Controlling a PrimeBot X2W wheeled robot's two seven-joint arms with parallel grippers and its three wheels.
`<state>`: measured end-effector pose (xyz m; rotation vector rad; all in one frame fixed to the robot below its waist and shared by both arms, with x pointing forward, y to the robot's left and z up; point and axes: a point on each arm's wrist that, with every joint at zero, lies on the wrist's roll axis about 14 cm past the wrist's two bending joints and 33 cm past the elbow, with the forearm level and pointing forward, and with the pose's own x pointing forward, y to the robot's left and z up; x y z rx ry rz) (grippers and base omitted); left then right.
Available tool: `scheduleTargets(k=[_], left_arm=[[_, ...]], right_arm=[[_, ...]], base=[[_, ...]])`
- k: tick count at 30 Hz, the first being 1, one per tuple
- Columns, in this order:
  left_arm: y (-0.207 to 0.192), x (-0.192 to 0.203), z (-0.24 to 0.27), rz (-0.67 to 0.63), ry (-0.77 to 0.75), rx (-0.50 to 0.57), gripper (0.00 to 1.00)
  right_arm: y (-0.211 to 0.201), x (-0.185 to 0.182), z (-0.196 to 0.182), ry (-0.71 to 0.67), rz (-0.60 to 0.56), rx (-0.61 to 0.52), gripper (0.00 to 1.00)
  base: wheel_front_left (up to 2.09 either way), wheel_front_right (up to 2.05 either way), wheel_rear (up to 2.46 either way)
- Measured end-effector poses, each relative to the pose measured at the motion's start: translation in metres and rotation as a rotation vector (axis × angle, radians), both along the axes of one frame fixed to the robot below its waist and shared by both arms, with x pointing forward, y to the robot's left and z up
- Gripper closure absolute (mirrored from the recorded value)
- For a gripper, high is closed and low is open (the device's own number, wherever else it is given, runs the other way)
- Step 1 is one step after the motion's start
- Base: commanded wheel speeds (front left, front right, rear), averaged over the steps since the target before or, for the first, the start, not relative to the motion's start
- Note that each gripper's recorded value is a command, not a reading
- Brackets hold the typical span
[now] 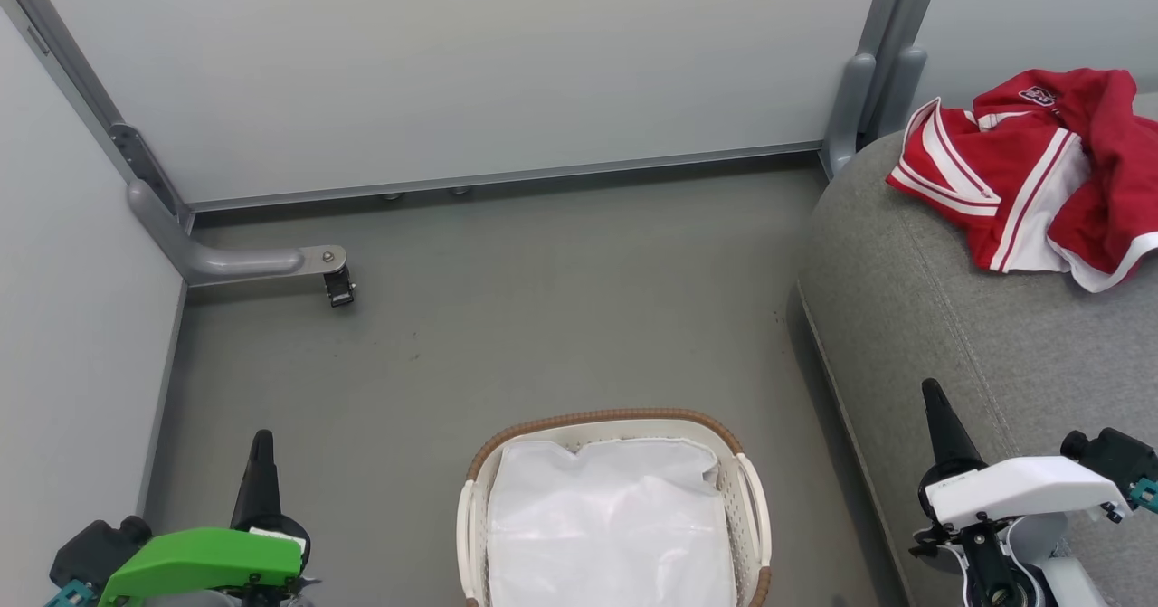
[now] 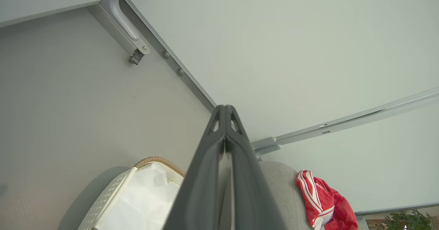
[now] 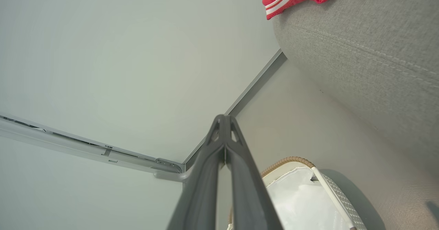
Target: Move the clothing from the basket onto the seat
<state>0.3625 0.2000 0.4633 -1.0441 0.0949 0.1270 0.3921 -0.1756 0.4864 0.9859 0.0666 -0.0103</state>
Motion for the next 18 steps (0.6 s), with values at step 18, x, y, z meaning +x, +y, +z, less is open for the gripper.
scheduleTargets(k=[18], left_arm=[[0.0007, 0.0076, 0.0094, 0.005, -0.031, -0.164, 1.0]], right_arm=[[-0.0071, -0.0009, 0.003, 0.003, -0.019, 0.181, 1.0]], base=[[0.0, 0.0, 0.0]])
